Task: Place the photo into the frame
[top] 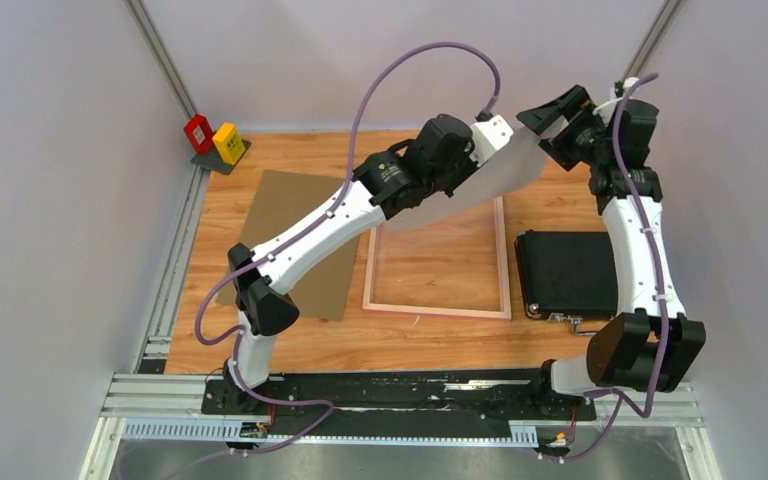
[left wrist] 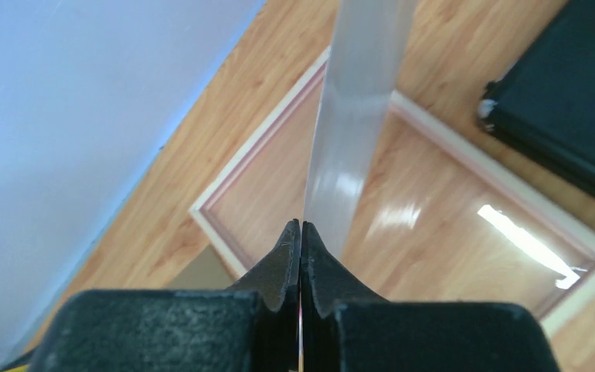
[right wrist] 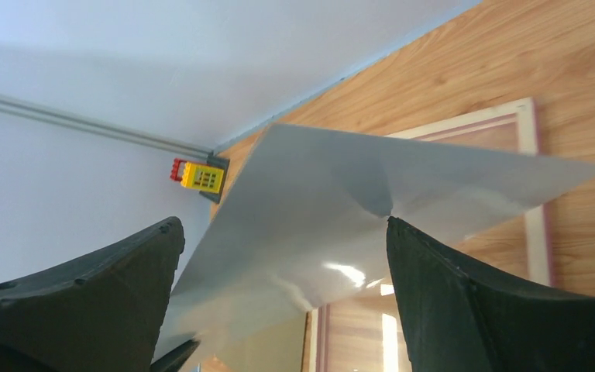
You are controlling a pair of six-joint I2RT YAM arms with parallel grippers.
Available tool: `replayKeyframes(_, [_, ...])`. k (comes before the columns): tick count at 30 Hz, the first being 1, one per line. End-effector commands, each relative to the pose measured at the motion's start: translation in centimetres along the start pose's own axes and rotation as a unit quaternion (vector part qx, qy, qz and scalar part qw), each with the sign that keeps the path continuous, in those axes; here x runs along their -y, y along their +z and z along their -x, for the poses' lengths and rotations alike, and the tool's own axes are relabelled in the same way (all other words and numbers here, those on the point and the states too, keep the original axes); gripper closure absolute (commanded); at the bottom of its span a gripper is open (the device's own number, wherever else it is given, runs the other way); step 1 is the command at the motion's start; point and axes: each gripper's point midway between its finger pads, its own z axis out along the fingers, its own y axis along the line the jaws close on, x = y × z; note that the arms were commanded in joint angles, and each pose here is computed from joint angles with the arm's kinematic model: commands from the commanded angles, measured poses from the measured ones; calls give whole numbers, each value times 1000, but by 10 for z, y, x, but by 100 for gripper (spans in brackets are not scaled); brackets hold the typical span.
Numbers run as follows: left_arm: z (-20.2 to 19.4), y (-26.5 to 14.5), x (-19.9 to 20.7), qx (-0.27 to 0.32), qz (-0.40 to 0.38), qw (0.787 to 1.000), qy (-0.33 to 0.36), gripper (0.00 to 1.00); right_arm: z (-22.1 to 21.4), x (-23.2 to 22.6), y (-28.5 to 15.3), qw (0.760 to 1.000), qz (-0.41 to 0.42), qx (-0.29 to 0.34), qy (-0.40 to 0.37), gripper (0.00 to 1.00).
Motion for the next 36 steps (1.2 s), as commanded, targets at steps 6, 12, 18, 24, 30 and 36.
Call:
replayKeyframes(6, [52, -77, -5, 79, -135, 970, -187, 100, 62, 1, -50, 995, 6, 96, -7, 0])
replayKeyframes(12, [44, -91, -10, 84, -186, 948, -244, 100, 78, 8, -62, 992, -6, 124, -22, 0])
replayKeyframes(18, [39, -99, -17, 94, -233, 922, -296, 100, 84, 13, -65, 990, -18, 138, -39, 0])
replayKeyframes(24, [34, -99, -28, 99, -265, 890, -357, 100, 89, 17, -68, 987, -27, 147, -50, 0])
replayKeyframes(30, [17, -87, -40, 94, -310, 835, -445, 100, 88, 21, -68, 987, -29, 147, -51, 0])
replayKeyframes(36, [-8, -67, -45, 84, -346, 766, -535, 100, 81, 26, -66, 988, -27, 143, -46, 0])
